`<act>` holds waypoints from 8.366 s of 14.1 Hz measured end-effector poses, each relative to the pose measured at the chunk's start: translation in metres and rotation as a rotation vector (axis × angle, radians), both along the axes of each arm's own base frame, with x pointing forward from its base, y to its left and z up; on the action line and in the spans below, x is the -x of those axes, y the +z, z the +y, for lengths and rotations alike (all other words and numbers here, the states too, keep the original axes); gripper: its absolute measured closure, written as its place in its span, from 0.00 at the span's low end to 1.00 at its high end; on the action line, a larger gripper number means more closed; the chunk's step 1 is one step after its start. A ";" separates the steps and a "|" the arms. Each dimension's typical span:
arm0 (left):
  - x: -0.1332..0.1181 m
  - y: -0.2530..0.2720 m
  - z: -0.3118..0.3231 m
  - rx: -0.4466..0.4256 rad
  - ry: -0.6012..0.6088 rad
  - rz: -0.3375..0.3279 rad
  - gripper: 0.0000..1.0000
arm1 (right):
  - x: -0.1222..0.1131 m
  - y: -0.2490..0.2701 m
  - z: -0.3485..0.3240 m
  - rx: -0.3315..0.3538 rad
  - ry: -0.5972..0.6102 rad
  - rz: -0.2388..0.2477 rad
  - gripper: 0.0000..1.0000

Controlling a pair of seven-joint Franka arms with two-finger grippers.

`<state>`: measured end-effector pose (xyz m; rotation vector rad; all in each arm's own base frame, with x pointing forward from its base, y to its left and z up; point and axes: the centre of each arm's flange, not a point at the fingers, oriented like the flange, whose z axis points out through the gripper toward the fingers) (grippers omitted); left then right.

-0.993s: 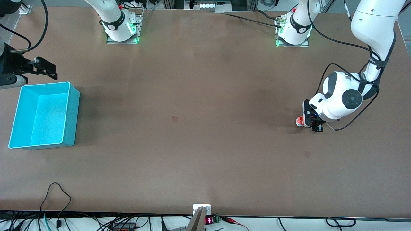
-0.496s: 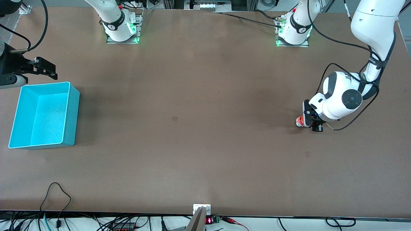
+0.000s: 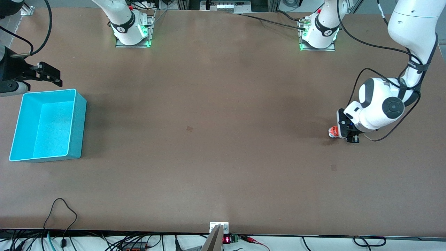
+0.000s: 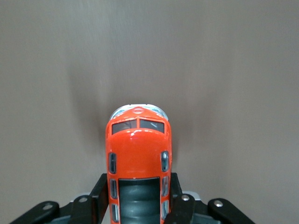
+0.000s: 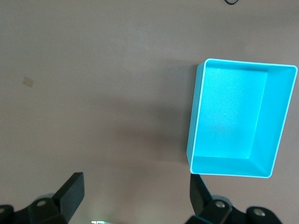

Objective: Wind up bus and store in blue box

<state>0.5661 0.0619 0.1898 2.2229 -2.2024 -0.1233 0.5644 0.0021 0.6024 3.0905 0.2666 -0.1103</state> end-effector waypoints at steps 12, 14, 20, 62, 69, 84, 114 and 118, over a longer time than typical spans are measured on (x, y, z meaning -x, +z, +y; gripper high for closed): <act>0.017 -0.002 0.102 -0.016 0.000 0.019 0.42 | 0.000 0.000 0.000 0.000 0.000 0.000 0.00; 0.018 0.000 0.106 -0.014 0.004 0.068 0.37 | 0.000 0.000 0.001 0.000 0.002 0.000 0.00; -0.026 0.113 0.076 -0.044 -0.043 0.109 0.00 | 0.000 0.000 0.002 0.000 0.003 0.000 0.00; -0.049 0.373 -0.019 0.073 1.648 -0.064 0.00 | -0.007 -0.068 0.029 0.004 0.046 0.225 0.00; -0.047 0.377 -0.047 0.081 1.636 -0.054 0.00 | 0.003 -0.150 0.031 -0.040 0.208 0.264 0.00; -0.038 0.390 -0.042 0.086 1.663 -0.073 0.00 | 0.052 -0.322 0.119 -0.107 1.338 0.010 0.00; -0.028 0.390 -0.052 0.047 1.626 -0.019 0.00 | 0.023 -0.340 0.120 -0.101 1.016 -0.068 0.47; -0.024 0.398 -0.053 0.042 1.622 -0.044 0.00 | 0.028 -0.283 0.096 -0.050 0.686 -0.045 0.47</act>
